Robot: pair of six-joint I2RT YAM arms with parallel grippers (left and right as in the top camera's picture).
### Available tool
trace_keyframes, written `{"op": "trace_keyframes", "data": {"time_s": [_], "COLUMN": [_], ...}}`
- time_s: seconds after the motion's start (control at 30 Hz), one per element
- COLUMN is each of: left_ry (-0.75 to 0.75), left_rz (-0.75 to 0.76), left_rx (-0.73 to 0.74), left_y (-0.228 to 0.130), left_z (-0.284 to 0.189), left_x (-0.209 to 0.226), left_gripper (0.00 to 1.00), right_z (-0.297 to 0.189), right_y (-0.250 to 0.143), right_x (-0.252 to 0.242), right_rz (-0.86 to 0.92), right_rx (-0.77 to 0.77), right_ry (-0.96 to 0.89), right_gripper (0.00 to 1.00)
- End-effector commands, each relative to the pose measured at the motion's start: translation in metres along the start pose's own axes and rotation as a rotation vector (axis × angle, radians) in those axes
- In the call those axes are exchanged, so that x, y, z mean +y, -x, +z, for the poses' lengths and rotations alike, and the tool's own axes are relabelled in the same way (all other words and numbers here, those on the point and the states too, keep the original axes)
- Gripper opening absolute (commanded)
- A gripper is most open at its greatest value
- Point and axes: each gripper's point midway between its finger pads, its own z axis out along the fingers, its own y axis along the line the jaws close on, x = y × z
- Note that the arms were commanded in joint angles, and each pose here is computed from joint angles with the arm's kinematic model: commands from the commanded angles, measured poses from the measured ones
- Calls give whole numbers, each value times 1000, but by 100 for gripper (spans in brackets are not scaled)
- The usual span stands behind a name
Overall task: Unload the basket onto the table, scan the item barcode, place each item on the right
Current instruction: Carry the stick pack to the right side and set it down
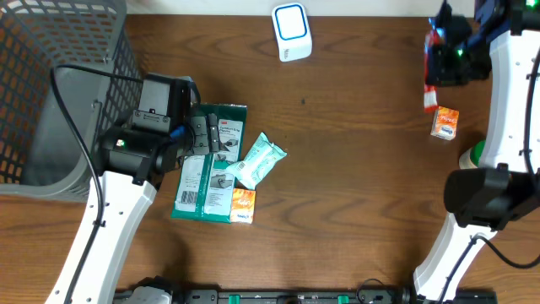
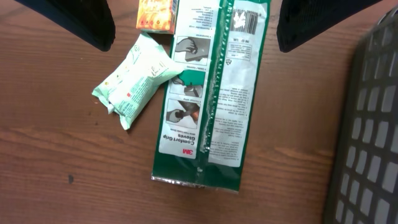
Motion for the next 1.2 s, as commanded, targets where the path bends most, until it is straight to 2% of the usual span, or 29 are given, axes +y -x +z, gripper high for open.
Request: {"op": "trace_keyframes", "data": {"time_s": [0.0,0.23,0.43,0.57,0.63,0.77,0.8,0.83,0.87,1.17], "left_ry": [12,12,12,12,13,13,13,13,12,12], "left_rz": [9,9,9,9,9,9,9,9,9,9], "left_rx": [-12,-12,-12,-12,-12,-12,-12,-12,-12,-12], "left_y": [5,5,5,5,5,5,5,5,5,5], "left_z": [-2,-2,-2,-2,-2,-2,-2,-2,-2,-2], "left_x": [3,3,3,3,3,3,3,3,3,3], "left_gripper": [84,84,84,84,84,84,84,84,84,84], "right_z": [28,82,127,146,151,155,155,155,155,154], "right_y": [-23,-62,-84,-89,-89,-87,-86,-86,-86,-85], "right_x": [-11,-43,-59,-74,-77,-79,-79,-79,-79,-79], "right_rz": [6,74,86,105,102,100,99,99,100,100], "right_rx": [116,280,336,332,327,311,310,308,308,306], "right_ry": [44,14,-19,-100,-114,-119,-119,-120,-120,-117], "right_gripper": [1,1,2,6,15,42,56,82,99,99]}}
